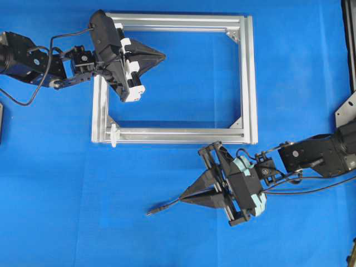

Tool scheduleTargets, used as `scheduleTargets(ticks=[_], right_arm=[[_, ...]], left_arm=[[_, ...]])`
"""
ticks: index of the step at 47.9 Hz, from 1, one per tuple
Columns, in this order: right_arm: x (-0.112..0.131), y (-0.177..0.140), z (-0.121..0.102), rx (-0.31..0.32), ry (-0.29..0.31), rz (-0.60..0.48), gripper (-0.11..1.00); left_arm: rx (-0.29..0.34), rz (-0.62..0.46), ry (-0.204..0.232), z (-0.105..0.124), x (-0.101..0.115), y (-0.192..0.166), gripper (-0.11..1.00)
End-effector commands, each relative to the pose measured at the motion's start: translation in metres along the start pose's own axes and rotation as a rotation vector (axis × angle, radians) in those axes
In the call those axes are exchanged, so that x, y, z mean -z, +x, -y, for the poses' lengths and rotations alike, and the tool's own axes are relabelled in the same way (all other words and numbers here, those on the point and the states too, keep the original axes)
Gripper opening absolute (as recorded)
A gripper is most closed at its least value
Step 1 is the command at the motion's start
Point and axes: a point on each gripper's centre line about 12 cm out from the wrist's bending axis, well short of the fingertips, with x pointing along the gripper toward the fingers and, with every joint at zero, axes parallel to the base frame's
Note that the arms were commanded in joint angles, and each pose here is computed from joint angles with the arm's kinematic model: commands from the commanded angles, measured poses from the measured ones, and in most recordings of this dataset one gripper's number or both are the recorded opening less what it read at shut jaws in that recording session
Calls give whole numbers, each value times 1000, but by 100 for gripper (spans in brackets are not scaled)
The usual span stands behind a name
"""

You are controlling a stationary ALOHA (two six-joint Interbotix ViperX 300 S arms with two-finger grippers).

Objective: Insert the wire through the string loop located on the left side.
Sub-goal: 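Lift the black USB cable with the right gripper, plug end forward, then rotate the right gripper to point the USB plug toward the frame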

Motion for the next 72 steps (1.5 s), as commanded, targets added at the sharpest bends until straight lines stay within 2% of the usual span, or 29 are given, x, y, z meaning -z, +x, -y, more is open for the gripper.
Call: scheduleTargets(ticks=[1,7,11,15,22,38,44,54,60,64,72], right_arm=[[-17,0,-2,-5,-3,46,32],[-15,0,-2,-5,-2,35,70],[-15,1,-3,-4,0,31,90],[-15,3,-2,0,2,28,87],[-6,10,-1,3,12,4,91],[34,38,0,6,76,-85,90],[42,44,0,6,91,-93,90],[44,45,0,5,92,-94,86],[44,45,0,5,90,-94,80],[44,45,2,11,90,-94,65],[46,43,5,16,90,-100,19]], left_arm=[[1,40,1,0,-13,-2,0],[0,40,1,-1,-13,-2,0],[0,38,1,-1,-13,-2,0],[1,38,1,0,-13,-2,0],[1,32,1,-1,-11,-3,0],[2,28,-2,-1,-9,-5,0],[1,26,-3,-1,-9,-6,0],[0,23,0,-1,-8,-8,0],[-2,17,-1,-2,-6,-9,0],[-2,14,-2,-2,-5,-10,0],[-1,16,-1,-2,-5,-10,0]])
